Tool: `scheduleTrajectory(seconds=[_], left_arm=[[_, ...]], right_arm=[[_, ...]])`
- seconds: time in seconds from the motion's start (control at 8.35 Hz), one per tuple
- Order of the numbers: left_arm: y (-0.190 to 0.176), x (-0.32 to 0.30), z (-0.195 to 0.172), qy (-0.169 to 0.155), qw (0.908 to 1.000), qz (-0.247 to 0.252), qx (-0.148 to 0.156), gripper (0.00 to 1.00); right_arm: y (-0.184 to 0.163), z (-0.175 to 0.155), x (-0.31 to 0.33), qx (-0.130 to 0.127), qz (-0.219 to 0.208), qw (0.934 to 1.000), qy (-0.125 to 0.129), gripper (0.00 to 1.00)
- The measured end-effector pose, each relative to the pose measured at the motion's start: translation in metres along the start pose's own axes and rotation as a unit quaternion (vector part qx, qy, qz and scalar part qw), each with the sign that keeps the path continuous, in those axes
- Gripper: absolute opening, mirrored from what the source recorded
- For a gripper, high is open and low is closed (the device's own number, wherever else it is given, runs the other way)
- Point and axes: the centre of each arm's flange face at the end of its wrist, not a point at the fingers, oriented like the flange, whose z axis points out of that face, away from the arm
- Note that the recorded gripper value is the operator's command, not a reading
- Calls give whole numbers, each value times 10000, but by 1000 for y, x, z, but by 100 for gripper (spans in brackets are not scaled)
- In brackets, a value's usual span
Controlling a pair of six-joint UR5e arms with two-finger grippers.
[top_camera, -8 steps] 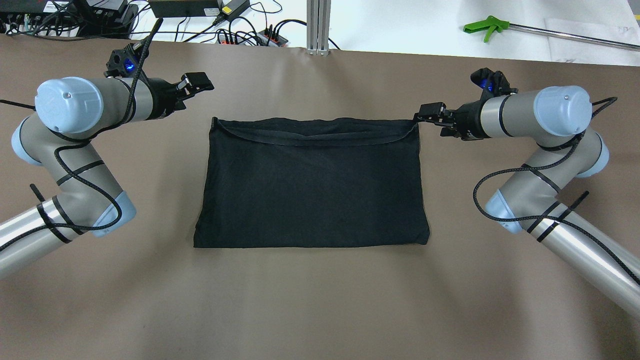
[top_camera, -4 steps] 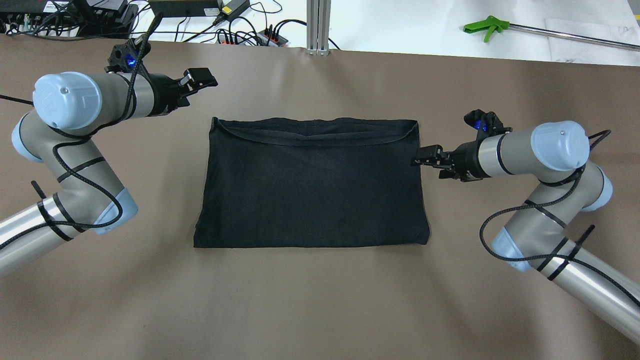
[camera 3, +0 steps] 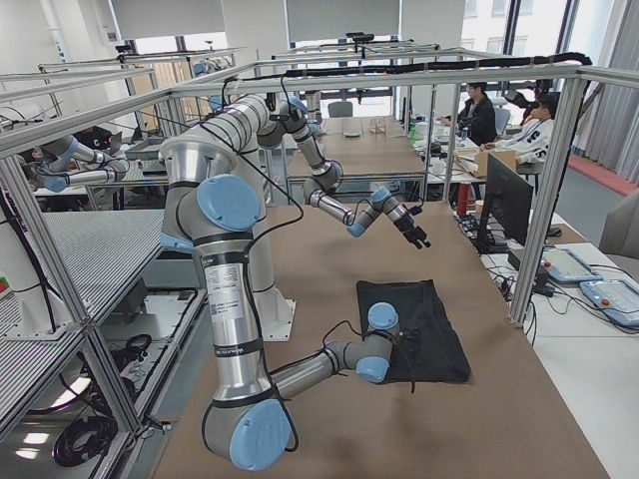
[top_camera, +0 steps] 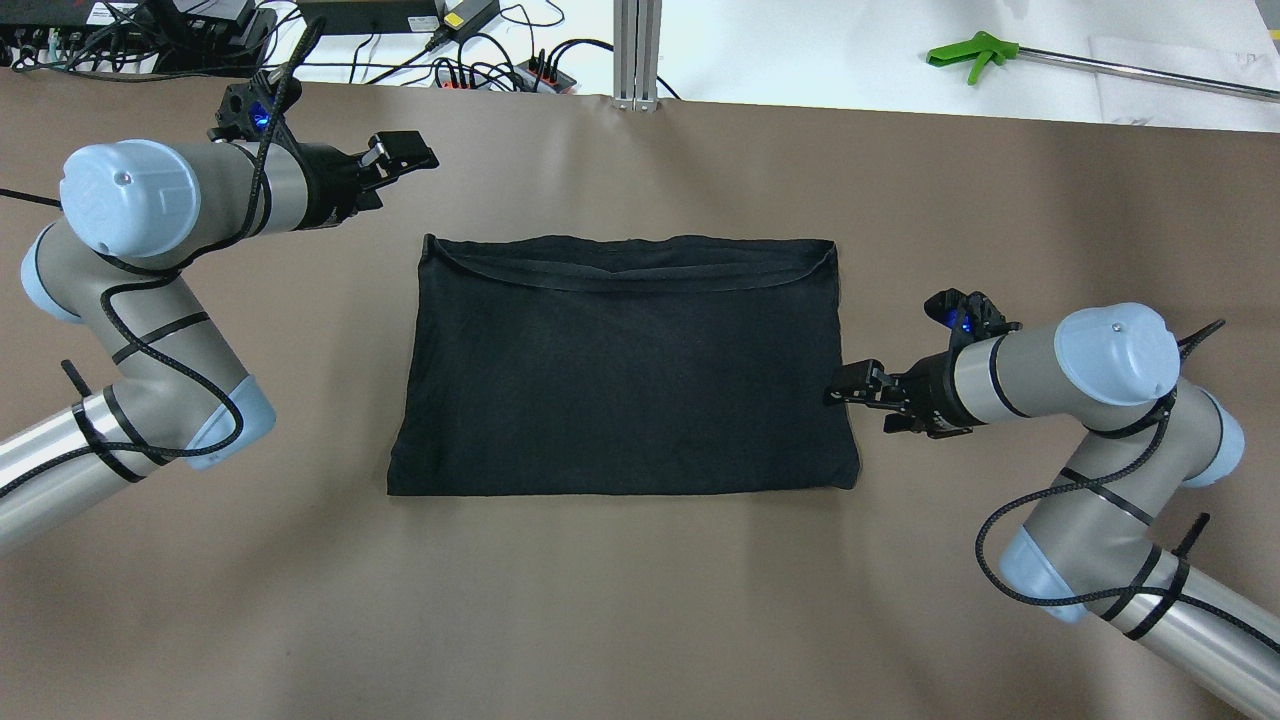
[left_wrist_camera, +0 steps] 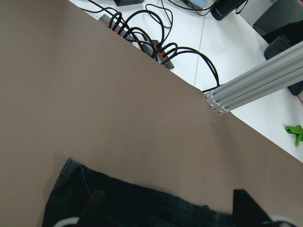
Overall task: Fold clothes
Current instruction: 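Withdraw both grippers away from the folded shirt, then move the right gripper to the shirt corner nearest it and grasp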
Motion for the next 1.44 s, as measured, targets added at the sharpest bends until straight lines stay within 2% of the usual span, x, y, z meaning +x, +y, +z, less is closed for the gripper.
scheduleTrajectory(seconds=[0.36, 0.6, 0.72, 0.84, 0.96, 1.44], left_arm=[[1, 1, 0, 9, 10000, 7, -4, 94], [3, -1, 1, -6, 10000, 12, -14, 94], [3, -1, 2, -12, 10000, 13, -17, 94], [4, -1, 2, -14, 10000, 18, -22, 94], [4, -2, 3, -17, 10000, 23, -24, 94], [4, -4, 5, -48, 10000, 44, -26, 94]], right_arm=[[22, 18, 11, -105, -1, 9998, 180, 93], [38, 36, 11, -135, -70, 9995, 273, 68], [42, 41, 13, -143, -87, 9994, 307, 43], [43, 44, 14, -132, -93, 9993, 331, 11], [44, 46, 14, -125, -98, 9993, 337, 0], [48, 48, 9, -165, -128, 9993, 306, 0]])
